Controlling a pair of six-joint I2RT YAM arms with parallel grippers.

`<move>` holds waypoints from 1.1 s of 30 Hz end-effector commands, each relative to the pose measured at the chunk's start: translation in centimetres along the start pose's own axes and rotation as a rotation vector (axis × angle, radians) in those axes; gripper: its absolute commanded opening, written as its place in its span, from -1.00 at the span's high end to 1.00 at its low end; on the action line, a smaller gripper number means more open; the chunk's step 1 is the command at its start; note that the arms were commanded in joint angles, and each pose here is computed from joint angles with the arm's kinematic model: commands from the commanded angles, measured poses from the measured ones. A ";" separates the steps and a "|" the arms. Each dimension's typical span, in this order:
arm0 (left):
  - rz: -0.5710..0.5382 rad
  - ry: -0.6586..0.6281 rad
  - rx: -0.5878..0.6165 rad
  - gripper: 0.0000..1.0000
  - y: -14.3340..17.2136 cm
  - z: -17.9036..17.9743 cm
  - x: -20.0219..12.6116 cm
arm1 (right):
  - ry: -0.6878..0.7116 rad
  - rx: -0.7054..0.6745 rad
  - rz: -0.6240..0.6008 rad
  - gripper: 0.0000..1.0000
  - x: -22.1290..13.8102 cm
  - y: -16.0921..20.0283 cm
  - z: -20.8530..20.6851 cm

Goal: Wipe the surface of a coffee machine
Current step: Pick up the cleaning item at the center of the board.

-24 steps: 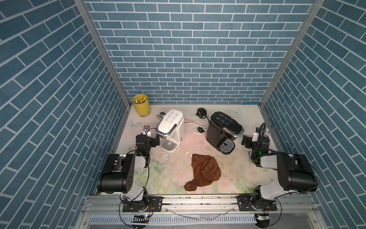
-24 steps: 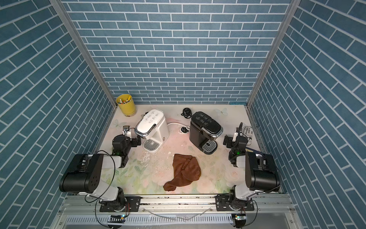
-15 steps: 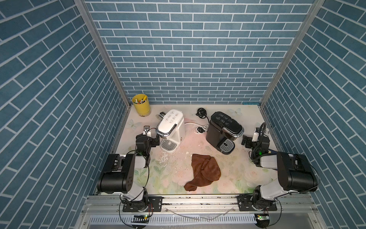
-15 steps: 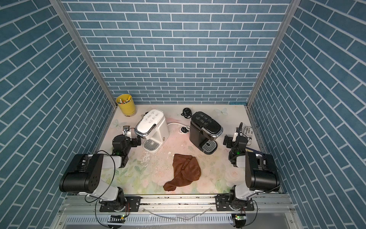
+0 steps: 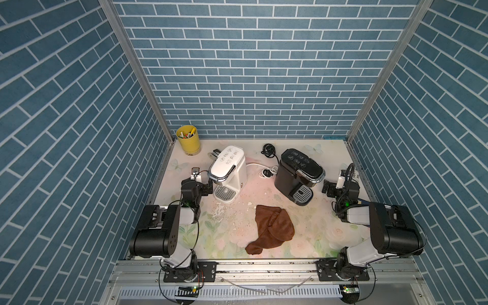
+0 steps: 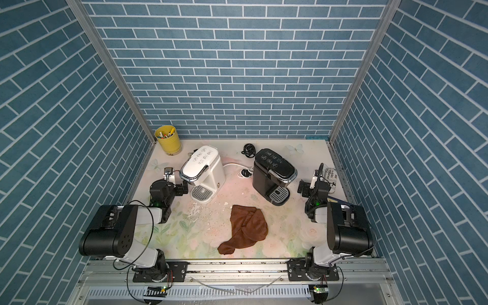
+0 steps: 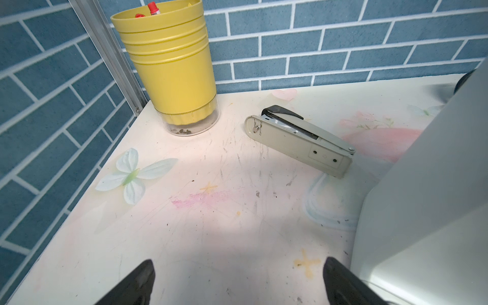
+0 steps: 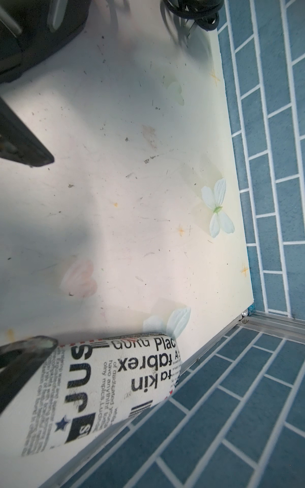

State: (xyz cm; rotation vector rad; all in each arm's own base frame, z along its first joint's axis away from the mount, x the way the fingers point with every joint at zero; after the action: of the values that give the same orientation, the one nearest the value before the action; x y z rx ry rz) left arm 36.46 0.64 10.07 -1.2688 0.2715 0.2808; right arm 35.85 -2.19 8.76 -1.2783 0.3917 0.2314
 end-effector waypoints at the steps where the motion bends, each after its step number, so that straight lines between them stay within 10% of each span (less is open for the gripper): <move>1: -0.009 0.011 0.014 -0.99 -0.5 -0.2 0.1 | -0.019 -0.046 -0.028 -0.98 0.4 -1.2 0.6; 10: -0.011 0.017 0.013 -0.99 -0.5 -0.2 0.1 | -0.013 -0.042 -0.047 -0.97 0.0 -1.6 0.5; 25: -0.192 -0.443 -0.207 -0.99 0.0 6.2 -9.2 | 0.336 0.180 -0.037 -0.95 -9.2 -5.4 -3.3; 33: -0.077 -0.554 -0.419 -0.97 -5.5 10.1 -16.0 | -0.088 0.305 -0.036 -0.63 -18.4 -13.6 5.3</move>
State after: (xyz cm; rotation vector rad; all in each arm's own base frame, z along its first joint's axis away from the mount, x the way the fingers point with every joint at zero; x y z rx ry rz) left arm 26.13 6.93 25.07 -1.5196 -0.4134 0.3970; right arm 27.03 -2.96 27.08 -1.0812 0.3625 0.0223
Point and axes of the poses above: each gripper's point midway between its finger pads, its own x axis out along the fingers, its own z axis along the line the jaws close on, y = z × x, the point moved 3 cm from there along -x, back along the fingers, and after that the axes turned 12 degrees about x, right-handed, at the moved point
